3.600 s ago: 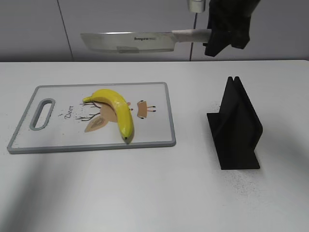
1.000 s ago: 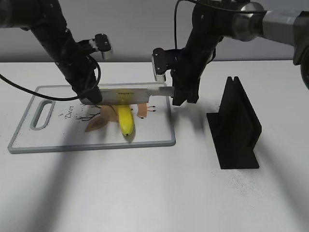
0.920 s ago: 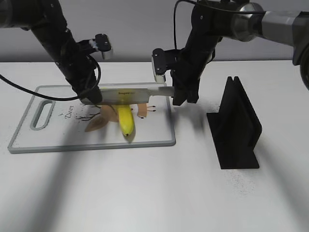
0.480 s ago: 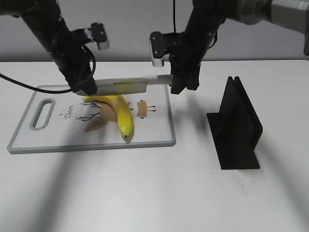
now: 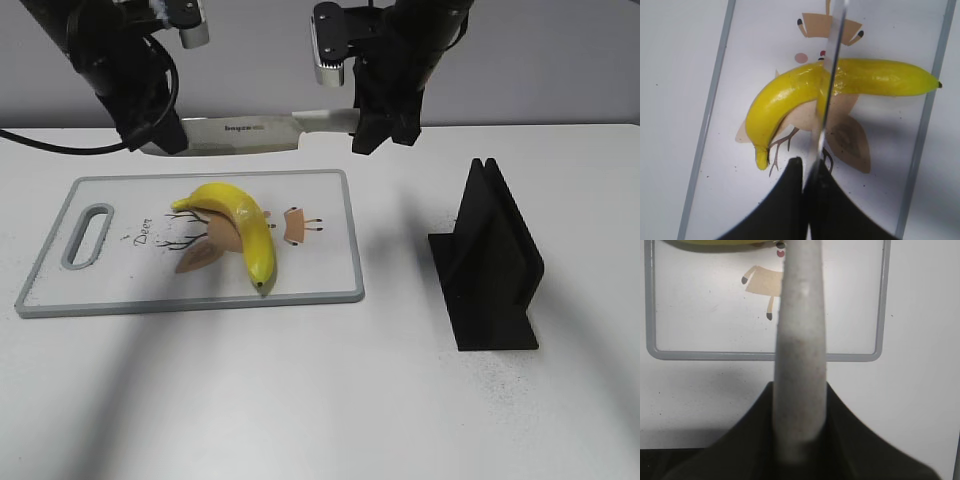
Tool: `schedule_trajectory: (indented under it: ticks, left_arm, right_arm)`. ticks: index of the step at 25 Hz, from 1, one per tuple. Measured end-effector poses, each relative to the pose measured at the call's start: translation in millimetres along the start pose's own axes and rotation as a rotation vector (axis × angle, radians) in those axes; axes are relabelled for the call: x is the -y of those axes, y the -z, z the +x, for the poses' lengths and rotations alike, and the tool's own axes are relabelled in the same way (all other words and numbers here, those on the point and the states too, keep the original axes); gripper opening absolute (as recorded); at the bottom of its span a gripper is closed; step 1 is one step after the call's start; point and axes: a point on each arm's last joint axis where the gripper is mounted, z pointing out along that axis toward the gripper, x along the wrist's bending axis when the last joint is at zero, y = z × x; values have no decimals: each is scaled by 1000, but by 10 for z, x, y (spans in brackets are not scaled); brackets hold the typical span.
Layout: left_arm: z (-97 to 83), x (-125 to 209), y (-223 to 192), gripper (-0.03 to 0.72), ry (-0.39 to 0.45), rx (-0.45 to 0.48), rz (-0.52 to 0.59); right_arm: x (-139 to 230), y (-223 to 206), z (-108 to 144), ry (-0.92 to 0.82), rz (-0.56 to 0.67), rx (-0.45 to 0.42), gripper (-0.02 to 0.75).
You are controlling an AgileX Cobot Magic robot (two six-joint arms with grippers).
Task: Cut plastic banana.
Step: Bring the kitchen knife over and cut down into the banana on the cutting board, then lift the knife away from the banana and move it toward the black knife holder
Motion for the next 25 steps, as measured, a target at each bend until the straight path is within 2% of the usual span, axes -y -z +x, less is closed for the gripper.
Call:
schedule_trajectory:
  ticks: [3, 5, 6, 8, 10, 11, 12, 16, 22, 23, 25]
  left_arm:
    - [-1, -2, 0, 12, 4, 2, -2]
    - [3, -9, 1, 81, 24, -2, -13]
    - [10, -6, 4, 136, 33, -5, -18]
    - [29, -15, 6, 302, 56, -23, -32]
    - [60, -23, 8, 511, 101, -54, -47]
    - [77, -28, 10, 578, 129, -72, -54]
    - [89, -32, 11, 605, 153, -85, -60]
    - [173, -87, 114, 635, 325, -144, -93]
    - [206, -261, 603, 624, 496, -210, -132]
    - [181, -290, 714, 620, 528, -218, -136]
    - [181, -344, 964, 608, 576, -291, -164]
  right_arm:
    - [0, 0, 1, 0, 0, -2, 190]
    - [0, 0, 7, -2, 0, -8, 190]
    - [0, 0, 10, -2, 0, -11, 190]
    - [0, 0, 13, -3, 0, -14, 190]
    - [-1, 0, 17, -3, 0, -18, 190]
    - [-1, 0, 17, -3, 0, -18, 190]
    - [-1, 0, 16, -6, 0, -17, 190]
    - [8, 15, -19, -36, -7, 15, 191]
    - [-32, 77, -59, -105, -52, 55, 197]
    - [-42, 76, -56, -116, -59, 53, 197]
    - [-59, 47, 22, -91, -31, -9, 190]
